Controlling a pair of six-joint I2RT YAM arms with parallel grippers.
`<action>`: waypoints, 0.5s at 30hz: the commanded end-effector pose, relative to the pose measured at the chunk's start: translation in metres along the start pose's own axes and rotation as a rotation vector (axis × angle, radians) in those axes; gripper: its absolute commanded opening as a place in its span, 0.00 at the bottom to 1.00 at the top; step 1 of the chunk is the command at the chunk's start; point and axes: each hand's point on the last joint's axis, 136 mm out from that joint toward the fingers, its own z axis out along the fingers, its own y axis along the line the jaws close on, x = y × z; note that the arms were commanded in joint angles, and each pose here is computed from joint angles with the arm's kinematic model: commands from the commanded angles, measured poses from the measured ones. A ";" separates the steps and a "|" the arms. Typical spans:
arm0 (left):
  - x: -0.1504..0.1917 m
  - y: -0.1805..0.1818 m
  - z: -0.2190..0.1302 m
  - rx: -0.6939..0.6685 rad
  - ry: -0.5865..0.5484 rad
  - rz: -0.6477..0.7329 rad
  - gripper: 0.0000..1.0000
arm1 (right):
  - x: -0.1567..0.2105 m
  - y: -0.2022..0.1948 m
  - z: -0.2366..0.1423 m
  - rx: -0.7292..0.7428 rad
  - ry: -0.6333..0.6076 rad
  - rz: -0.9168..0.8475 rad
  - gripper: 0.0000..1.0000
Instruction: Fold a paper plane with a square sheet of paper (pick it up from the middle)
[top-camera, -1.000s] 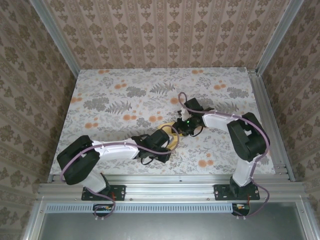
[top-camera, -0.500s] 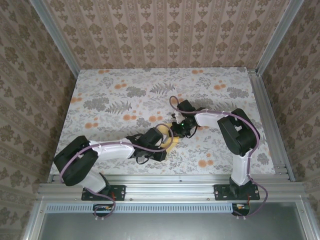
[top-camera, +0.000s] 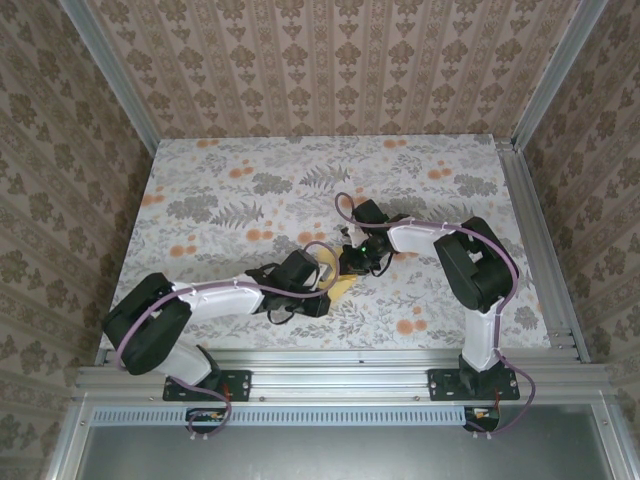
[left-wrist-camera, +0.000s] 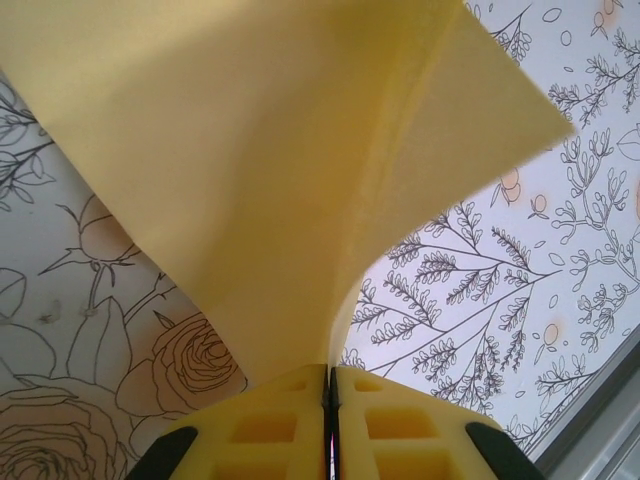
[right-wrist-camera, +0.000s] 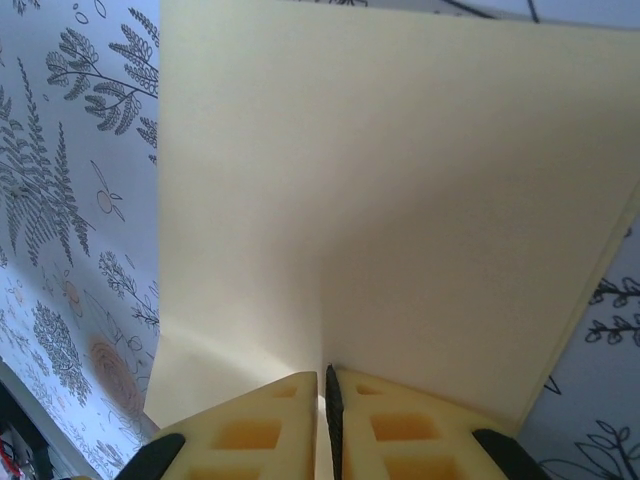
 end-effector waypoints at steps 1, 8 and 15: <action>0.000 0.003 0.001 0.007 0.004 -0.020 0.11 | 0.018 -0.016 0.011 0.066 0.073 0.007 0.15; 0.001 0.008 0.004 0.000 0.018 -0.031 0.14 | 0.020 -0.016 0.012 0.067 0.079 -0.002 0.15; 0.001 0.014 0.005 -0.010 0.019 -0.048 0.14 | 0.019 -0.014 0.012 0.056 0.082 -0.004 0.15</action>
